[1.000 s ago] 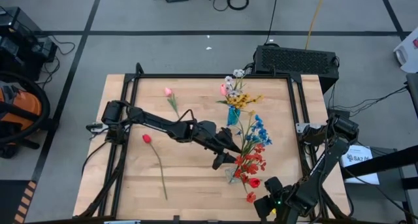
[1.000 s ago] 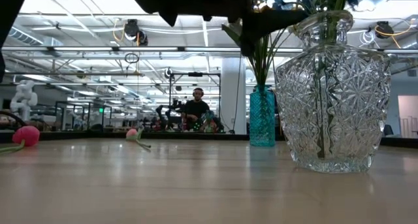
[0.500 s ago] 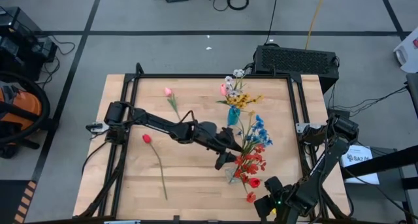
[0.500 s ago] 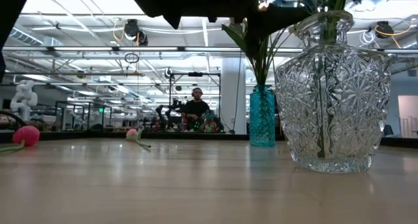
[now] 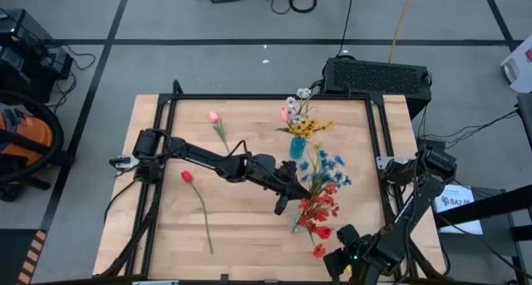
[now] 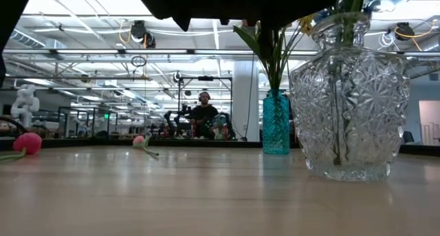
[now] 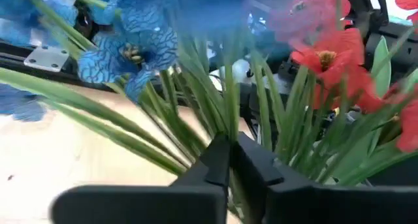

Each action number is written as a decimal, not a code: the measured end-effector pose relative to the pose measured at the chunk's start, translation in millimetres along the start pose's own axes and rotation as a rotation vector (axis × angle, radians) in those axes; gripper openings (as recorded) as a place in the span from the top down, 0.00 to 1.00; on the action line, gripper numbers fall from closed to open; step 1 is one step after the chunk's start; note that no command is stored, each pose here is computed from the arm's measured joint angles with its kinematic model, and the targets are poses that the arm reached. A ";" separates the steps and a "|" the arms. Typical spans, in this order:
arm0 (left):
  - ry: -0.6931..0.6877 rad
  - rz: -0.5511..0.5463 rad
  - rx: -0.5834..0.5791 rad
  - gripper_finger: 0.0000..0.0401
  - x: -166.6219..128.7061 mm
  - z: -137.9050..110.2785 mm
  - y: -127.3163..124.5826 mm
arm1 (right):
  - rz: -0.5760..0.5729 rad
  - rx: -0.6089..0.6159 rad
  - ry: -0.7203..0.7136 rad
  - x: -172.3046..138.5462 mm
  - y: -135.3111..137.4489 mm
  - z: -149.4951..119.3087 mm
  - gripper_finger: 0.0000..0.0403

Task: Sort flowers into vase by color
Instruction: Adjust the transparent vase, then put the red tulip into the transparent vase

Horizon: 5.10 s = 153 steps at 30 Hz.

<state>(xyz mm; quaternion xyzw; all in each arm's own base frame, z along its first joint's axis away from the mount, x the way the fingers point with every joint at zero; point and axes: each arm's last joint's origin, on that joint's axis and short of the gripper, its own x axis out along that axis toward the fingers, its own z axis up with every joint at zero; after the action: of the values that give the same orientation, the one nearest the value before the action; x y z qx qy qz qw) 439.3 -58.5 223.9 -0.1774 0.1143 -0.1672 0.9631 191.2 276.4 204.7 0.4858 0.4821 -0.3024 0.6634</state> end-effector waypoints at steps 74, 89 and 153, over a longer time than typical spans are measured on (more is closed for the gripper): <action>-0.054 -0.055 0.470 1.00 -43.6 -38.4 -43.6 | -0.035 -0.036 -0.028 -0.1 -3.6 2.6 0.77; -0.029 0.000 0.465 0.97 -45.2 -59.1 -47.6 | -0.057 -0.047 -0.042 -0.3 -5.8 4.0 0.77; 0.311 0.719 -0.455 0.57 -173.4 -11.9 -36.3 | 0.207 -0.021 -0.225 -15.4 -135.1 153.9 0.77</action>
<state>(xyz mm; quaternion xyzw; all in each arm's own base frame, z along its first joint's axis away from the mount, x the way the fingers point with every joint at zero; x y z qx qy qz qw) 266.5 -31.2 254.7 -0.3065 0.3459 0.1828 0.8677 121.5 84.7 181.2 0.4888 0.3552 -0.2798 0.7461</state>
